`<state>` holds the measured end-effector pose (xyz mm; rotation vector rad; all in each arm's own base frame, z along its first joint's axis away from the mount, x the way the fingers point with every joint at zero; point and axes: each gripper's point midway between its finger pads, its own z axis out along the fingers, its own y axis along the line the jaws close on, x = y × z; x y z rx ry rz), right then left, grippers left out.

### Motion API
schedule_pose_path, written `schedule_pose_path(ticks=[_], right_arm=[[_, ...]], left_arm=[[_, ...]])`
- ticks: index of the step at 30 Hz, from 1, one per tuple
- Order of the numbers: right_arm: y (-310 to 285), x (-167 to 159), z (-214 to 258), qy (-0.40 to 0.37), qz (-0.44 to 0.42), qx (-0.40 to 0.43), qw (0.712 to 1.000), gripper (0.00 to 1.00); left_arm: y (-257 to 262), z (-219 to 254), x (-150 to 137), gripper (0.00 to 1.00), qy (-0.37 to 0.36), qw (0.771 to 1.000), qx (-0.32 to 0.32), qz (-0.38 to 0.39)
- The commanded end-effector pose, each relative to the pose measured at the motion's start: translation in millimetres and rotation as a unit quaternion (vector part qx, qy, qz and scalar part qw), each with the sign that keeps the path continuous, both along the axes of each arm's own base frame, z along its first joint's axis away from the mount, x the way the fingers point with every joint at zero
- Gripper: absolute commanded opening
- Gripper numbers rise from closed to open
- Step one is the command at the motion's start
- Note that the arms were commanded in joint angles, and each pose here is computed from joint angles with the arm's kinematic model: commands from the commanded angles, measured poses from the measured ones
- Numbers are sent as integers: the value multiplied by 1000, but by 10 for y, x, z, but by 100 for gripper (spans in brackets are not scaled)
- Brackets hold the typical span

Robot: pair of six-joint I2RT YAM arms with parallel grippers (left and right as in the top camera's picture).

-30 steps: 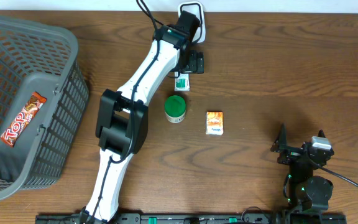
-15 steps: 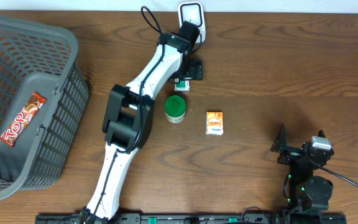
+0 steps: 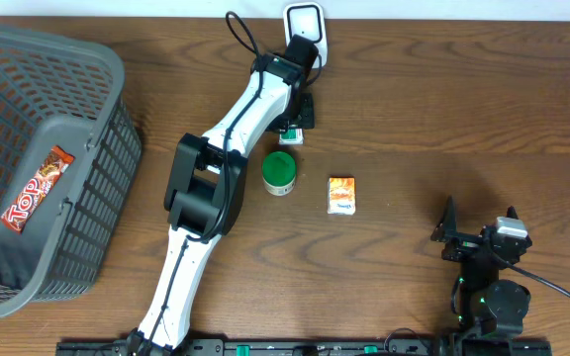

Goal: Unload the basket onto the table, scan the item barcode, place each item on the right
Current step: 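Hold the tube up near the scanner and move it left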

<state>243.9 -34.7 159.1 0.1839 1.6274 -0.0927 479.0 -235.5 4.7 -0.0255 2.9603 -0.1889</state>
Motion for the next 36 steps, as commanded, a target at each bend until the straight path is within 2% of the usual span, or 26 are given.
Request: schedule_pose_path(ticks=[1,5,12,23,29,36], right_arm=[[30,2,-1,0,7,-6,1000,99],[30,2,-2,1,7,-6,1000,99],[30,2,-2,1,7,-6,1000,99],[30,2,-2,1,7,-6,1000,99],[30,2,-2,1,7,-6,1000,99],[30,2,-2,1,7,-6,1000,99]], left_arm=[[47,-265,-74,55,30,1000,7,5],[89,-268,-74,50,33,999,9,8],[287,-155,-5,46,32,999,8,27],[1020,558,178,45,-10,997,22,68],[1371,603,-17,45,35,995,40,83],[1554,585,-333,44,99,989,72,77]])
